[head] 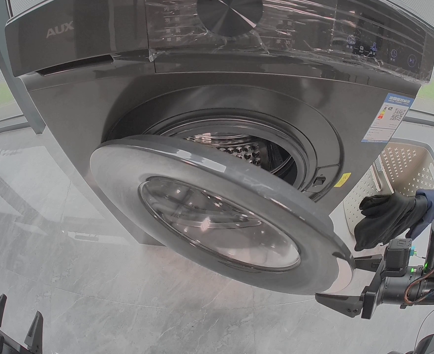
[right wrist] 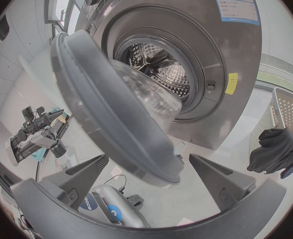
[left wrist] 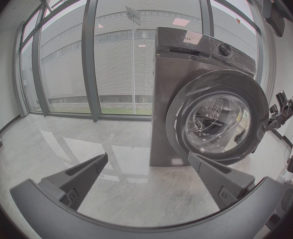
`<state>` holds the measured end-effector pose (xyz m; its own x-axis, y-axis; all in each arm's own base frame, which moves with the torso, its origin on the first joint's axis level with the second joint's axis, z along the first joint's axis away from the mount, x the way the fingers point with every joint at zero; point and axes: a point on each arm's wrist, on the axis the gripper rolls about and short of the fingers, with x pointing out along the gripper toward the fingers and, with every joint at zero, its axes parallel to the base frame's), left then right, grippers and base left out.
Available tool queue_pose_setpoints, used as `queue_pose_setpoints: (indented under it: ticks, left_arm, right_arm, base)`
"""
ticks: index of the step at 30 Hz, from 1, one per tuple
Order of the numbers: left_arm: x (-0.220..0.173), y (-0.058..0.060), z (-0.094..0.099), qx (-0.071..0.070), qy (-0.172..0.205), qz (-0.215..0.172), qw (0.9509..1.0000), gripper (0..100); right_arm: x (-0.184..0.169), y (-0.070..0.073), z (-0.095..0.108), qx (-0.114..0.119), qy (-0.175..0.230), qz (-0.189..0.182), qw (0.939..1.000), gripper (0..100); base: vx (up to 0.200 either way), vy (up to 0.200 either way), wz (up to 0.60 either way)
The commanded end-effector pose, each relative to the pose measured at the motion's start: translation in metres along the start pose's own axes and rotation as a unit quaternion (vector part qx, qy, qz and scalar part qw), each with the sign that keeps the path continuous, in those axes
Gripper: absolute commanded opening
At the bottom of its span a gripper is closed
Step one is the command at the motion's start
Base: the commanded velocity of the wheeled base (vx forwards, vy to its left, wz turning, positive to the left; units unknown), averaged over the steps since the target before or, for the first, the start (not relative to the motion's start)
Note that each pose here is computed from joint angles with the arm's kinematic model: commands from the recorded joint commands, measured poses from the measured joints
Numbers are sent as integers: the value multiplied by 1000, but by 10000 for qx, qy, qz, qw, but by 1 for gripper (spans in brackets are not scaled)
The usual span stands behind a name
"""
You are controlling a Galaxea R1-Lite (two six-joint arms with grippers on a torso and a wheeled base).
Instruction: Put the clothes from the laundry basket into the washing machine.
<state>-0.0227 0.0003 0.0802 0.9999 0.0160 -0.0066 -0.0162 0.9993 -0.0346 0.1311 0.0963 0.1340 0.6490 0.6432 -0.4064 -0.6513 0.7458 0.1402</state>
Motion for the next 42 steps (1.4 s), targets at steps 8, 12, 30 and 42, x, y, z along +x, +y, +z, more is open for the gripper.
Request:
queue_pose_setpoints:
  ticks: [8,12,30,42]
  left_arm:
    - [1,0,-4,-10,36,6,10000,100]
    - [1,0,-4,-2,36,6,10000,100]
    - [1,0,-4,-3,28,6,10000,100]
    - [0,0,-4,81,5,5,10000,100]
  right_arm:
    - [8,-3,12,10,-104,-74,9999,100]
    - [9,5,5,-57,38,154,9999,100]
    - [-24,-13,-47,338,522,-584,9964,100]
    - [7,-55,-2,640,213,-1402,9878,100]
  base:
    - [-150,0,0]
    - [0,0,0]
    - [0,0,0]
    - [0,0,0]
